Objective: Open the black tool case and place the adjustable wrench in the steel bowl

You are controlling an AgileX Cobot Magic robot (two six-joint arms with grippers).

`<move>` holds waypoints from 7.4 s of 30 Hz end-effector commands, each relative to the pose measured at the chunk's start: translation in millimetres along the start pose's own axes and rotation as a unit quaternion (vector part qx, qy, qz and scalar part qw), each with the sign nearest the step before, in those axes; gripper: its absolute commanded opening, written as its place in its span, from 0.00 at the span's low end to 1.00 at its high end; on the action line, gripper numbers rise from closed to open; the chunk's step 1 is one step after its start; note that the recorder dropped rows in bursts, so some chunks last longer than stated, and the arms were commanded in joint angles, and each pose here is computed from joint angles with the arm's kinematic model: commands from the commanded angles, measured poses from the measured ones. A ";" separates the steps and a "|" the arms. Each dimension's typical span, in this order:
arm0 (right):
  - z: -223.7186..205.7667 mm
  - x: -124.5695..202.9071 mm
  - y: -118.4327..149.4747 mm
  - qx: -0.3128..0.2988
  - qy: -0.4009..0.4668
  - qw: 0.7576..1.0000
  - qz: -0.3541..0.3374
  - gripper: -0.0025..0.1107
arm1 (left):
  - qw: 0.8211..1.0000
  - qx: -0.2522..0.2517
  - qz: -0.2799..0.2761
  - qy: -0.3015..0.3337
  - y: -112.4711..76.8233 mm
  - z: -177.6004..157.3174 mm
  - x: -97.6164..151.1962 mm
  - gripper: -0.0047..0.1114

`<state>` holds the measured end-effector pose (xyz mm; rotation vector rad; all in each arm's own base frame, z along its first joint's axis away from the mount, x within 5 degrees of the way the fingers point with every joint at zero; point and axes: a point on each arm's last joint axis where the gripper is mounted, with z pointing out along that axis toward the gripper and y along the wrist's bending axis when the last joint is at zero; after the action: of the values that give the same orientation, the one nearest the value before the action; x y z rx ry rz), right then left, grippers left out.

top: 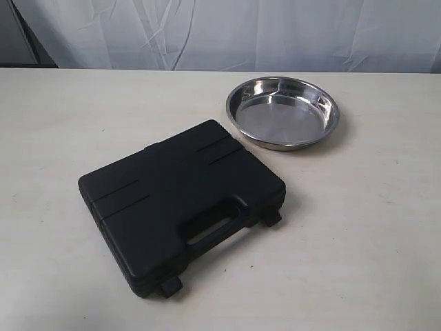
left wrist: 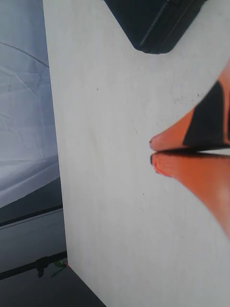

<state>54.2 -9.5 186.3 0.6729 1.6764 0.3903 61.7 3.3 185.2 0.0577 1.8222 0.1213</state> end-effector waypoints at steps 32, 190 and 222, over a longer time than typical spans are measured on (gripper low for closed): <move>-62.6 -86.3 80.8 -0.357 -0.296 0.885 0.049 0.01 | 1.000 0.003 -0.002 -0.007 -0.3 -0.5 -1.5 0.04; 106.6 186.4 261.2 -0.330 0.718 0.349 -0.504 0.02 | 1.000 0.003 -0.002 -0.007 -0.3 -0.5 -1.5 0.04; 116.3 219.1 278.0 -0.428 0.467 0.309 -0.709 0.02 | 1.000 0.003 -0.002 -0.006 -0.3 -0.5 -1.4 0.04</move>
<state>204.7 329.7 156.4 -2.2574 1.9090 0.2102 61.7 3.4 185.2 0.0576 1.8215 0.1214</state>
